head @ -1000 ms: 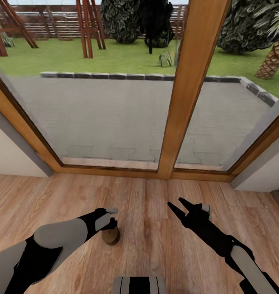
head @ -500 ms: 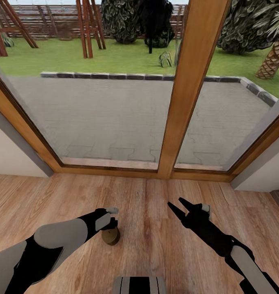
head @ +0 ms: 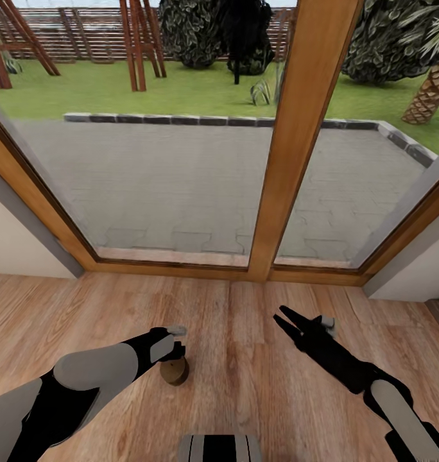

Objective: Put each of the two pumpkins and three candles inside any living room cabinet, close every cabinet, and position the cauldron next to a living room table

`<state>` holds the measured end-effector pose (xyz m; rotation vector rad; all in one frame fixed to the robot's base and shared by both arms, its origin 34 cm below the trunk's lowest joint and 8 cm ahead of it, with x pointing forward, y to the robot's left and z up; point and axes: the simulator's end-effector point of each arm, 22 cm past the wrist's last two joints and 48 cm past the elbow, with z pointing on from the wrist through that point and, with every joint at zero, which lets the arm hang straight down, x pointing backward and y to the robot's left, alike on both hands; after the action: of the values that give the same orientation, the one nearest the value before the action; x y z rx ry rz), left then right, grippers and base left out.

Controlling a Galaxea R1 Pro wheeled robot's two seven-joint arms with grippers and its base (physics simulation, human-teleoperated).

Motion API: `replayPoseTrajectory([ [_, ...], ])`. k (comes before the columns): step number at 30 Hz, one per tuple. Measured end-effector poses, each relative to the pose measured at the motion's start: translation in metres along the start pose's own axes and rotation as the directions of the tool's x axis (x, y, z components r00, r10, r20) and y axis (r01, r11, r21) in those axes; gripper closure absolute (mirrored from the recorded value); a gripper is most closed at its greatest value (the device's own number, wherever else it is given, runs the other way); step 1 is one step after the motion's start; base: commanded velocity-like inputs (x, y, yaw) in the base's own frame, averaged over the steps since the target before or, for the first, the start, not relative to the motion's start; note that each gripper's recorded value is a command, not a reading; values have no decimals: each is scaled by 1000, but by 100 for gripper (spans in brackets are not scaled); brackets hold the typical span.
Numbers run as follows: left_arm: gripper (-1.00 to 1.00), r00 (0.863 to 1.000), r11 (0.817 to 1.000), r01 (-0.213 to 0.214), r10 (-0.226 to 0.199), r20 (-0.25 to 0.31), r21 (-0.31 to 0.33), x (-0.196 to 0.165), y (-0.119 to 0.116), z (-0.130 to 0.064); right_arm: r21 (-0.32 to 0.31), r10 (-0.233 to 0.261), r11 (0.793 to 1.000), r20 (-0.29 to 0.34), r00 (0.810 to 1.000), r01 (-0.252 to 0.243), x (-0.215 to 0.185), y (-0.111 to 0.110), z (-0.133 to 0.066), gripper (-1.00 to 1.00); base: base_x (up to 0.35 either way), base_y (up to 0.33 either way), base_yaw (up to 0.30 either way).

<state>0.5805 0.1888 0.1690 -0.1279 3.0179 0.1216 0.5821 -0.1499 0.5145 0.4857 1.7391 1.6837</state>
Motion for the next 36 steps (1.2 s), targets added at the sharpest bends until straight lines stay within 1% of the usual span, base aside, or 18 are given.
replayPoseTrajectory([
  [1, -100, 1000, 1000, 0, 0, 0, 0, 0, 0, 0, 38, -16, 999, 10, 1000, 16, -11, -6, 4, -100, 0, 0, 0],
  [3, -100, 1000, 1000, 0, 0, 0, 1, 0, 0, 0, 92, -68, 994, 34, 997, 65, -49, -4, 26, -100, 0, 0, 0],
  [5, -100, 1000, 1000, 0, 0, 0, 0, 0, 0, 0, 116, -88, 990, 44, 995, 82, -69, 0, 37, -100, 0, 0, 0],
  [6, -100, 1000, 1000, 1, -1, 0, -1, 0, 1, 0, 141, -89, 987, 53, 995, 81, -82, 2, 45, -100, 0, 0, 0],
  [7, -100, 1000, 1000, 1, -1, 1, -1, 0, 1, 0, 191, -72, 980, 66, 995, 58, -96, -2, 53, -100, 0, 0, 0],
  [8, -100, 1000, 1000, 1, -1, 1, -2, -1, 2, 0, 231, -57, 972, 72, 996, 39, -100, -8, 55, -100, 0, 0, 0],
  [10, -100, 1000, 1000, 2, -2, 1, -3, -1, 2, 0, 298, -32, 954, 80, 996, 7, -99, -21, 61, -100, 0, 0, 0],
  [13, -100, 1000, 1000, 3, -3, 1, -7, -1, 6, 1, 343, 2, 939, 82, 997, -30, -90, -31, 68, -100, 0, 0, 0],
  [15, -100, 1000, 1000, 5, -5, 1, -13, -1, 10, 2, 355, 14, 934, 64, 998, -35, -82, -33, 72, -100, 0, 0, 0],
  [16, -100, 1000, 1000, 6, -6, 1, -17, -2, 13, 2, 360, 25, 933, 25, 999, -32, -68, -34, 77, -100, 0, 0, 0],
  [19, -100, 1000, 1000, 10, -10, 3, -23, -3, 18, 3, 358, 37, 933, -30, 999, -24, -48, -34, 83, -100, 0, 0, 0],
  [22, -100, 1000, 1000, 11, -11, 6, -24, -3, 20, 3, 350, 41, 937, -48, 998, -21, -42, -32, 86, -100, 0, 0, 0],
  [25, -100, 1000, 1000, 6, -5, 23, -30, -7, 22, 3, 339, 47, 940, -73, 996, -20, -34, -30, 88, -100, 0, 0, 0],
  [26, -100, 1000, 999, 6, -5, 28, -34, -8, 24, 3, 331, 55, 943, -109, 992, -16, -26, -28, 87, -100, 0, 0, 0],
  [27, -100, 1000, 999, 6, -5, 29, -36, -8, 26, 4, 328, 60, 945, -132, 989, -13, -22, -27, 86, -100, 0, 0, 0],
  [31, -100, 1000, 999, 6, -5, 31, -38, -9, 26, 4, 325, 64, 946, -152, 986, -12, -19, -26, 85, -100, 0, 0, 0],
  [36, -100, 1000, 999, 4, -2, 31, -36, -9, 25, 4, 324, 65, 946, -151, 986, -12, -19, -25, 85, -100, 0, 0, 0],
])
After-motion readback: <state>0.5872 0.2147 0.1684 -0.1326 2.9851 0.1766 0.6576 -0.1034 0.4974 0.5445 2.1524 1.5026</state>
